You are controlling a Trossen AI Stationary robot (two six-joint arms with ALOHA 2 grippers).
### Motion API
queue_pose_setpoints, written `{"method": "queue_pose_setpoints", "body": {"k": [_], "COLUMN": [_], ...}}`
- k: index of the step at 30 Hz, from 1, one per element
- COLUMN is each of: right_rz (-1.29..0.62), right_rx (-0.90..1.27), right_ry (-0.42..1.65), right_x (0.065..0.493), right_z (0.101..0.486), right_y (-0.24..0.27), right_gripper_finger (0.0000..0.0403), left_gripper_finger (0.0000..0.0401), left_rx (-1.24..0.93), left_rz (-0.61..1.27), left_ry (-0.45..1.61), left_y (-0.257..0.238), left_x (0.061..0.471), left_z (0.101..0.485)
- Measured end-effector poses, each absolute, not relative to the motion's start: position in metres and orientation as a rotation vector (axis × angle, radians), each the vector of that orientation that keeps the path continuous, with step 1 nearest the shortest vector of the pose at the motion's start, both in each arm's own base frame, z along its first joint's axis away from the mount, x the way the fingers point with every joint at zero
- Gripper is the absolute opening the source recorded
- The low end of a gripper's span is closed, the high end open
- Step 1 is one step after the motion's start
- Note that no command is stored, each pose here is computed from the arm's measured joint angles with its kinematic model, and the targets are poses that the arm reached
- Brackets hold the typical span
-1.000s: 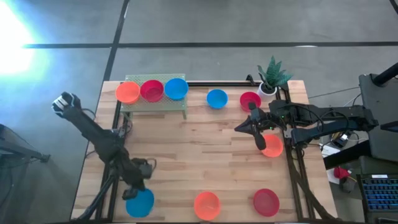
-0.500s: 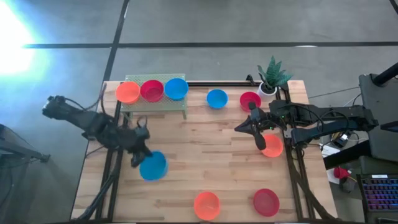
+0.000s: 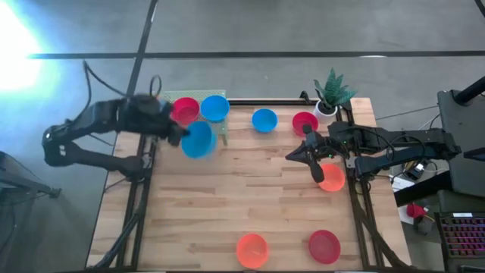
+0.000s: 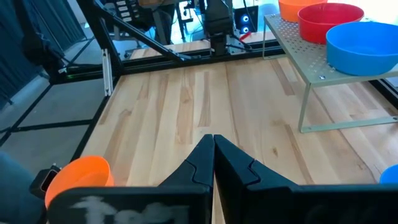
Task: Pick & Place Mini bowls
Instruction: Stack the bottom blue bowl on top of the other blue bowl on the shelf
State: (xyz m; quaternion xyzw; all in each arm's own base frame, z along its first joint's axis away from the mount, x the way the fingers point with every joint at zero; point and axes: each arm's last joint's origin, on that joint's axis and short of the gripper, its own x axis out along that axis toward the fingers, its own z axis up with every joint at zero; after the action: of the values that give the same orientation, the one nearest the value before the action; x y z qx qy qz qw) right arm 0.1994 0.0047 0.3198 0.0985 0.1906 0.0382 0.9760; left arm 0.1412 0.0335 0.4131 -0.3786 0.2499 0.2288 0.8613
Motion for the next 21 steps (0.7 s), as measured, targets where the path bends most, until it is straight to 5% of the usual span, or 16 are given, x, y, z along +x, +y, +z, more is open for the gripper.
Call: {"method": "queue_pose_setpoints", "body": {"k": [8,21], "right_rz": [0.041,-0.003], "right_rx": [0.191,0.184], "right_ry": [0.377,0.365], "right_x": [0.2,0.2], "right_z": [0.32,0.321], "right_y": [0.004,0.002], "right_gripper_finger": [0.0008,0.0008], "left_gripper_finger": [0.0,0.0], "left_rx": [-0.691,-0.686], "left_rz": [0.618,0.594], "left_ry": [0.572,0.793], "left_y": [0.087,0.181], "left_x": [0.163,0.206], "left_z": [0.421,0.381]}}
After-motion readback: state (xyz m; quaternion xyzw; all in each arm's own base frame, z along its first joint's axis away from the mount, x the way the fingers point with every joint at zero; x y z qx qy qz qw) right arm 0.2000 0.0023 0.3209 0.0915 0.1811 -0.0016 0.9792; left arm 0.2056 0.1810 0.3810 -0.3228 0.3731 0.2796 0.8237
